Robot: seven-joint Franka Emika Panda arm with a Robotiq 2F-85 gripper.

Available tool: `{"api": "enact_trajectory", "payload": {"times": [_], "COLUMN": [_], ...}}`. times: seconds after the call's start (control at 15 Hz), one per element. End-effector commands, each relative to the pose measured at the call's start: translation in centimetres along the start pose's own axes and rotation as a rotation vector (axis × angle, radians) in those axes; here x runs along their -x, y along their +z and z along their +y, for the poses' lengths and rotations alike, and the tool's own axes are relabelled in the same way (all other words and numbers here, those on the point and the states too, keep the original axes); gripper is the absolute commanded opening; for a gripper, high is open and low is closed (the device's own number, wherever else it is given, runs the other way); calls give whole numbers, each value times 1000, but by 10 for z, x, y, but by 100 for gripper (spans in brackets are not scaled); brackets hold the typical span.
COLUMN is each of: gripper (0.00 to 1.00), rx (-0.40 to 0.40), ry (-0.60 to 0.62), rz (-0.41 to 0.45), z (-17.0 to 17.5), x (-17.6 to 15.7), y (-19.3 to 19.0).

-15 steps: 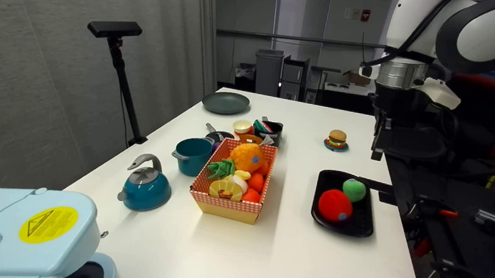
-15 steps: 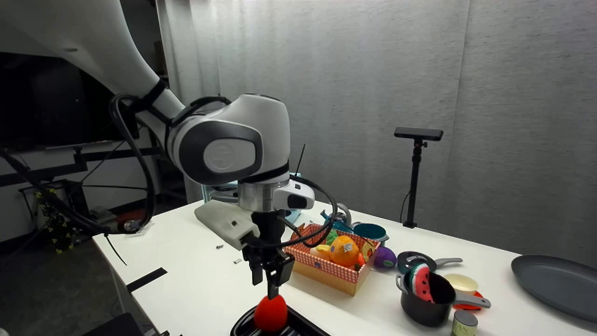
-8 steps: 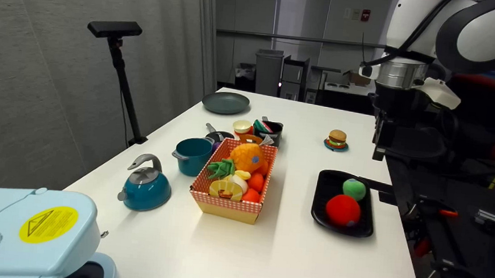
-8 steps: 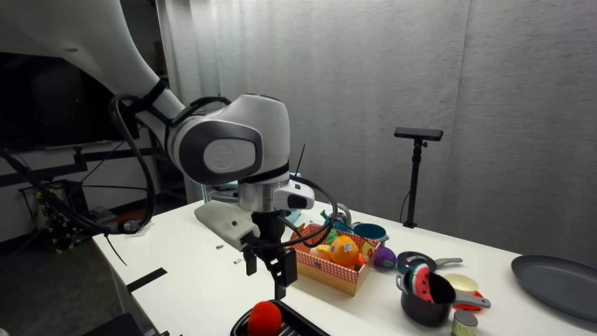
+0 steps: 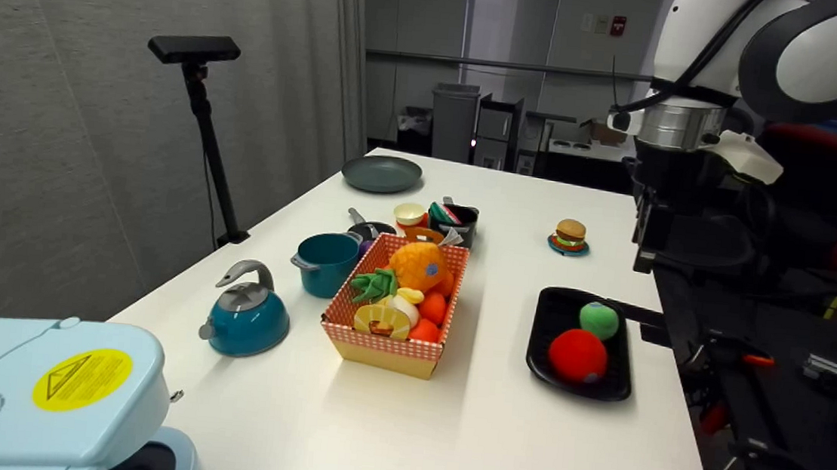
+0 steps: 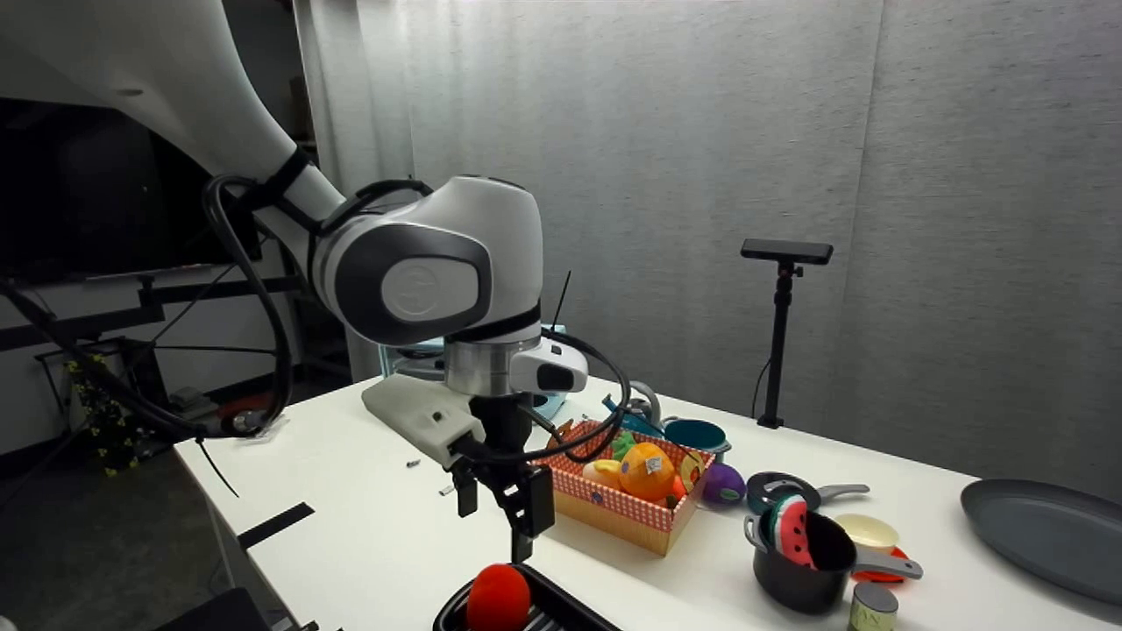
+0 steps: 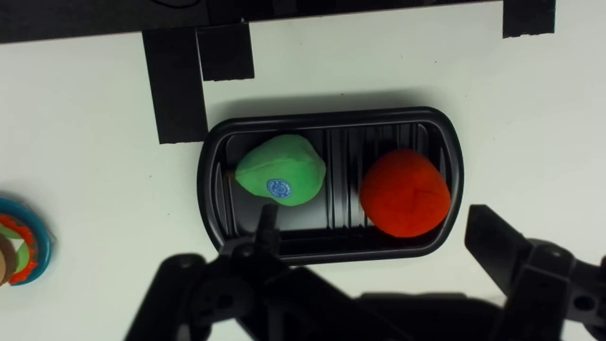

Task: Take the fruit in the basket and put it on the tray

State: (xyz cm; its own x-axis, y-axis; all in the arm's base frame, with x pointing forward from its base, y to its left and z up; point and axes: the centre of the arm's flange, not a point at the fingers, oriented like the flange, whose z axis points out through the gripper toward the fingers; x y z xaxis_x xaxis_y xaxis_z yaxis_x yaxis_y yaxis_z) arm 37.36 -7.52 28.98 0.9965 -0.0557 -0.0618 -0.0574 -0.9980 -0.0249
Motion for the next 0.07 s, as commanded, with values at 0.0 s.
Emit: {"api": "enact_trajectory", "payload": {"times": [0.0], "gripper": [100], "rx": [0], "ry": [0], "rz": [1], "z": [0], "x": [0], "y": [0]}}
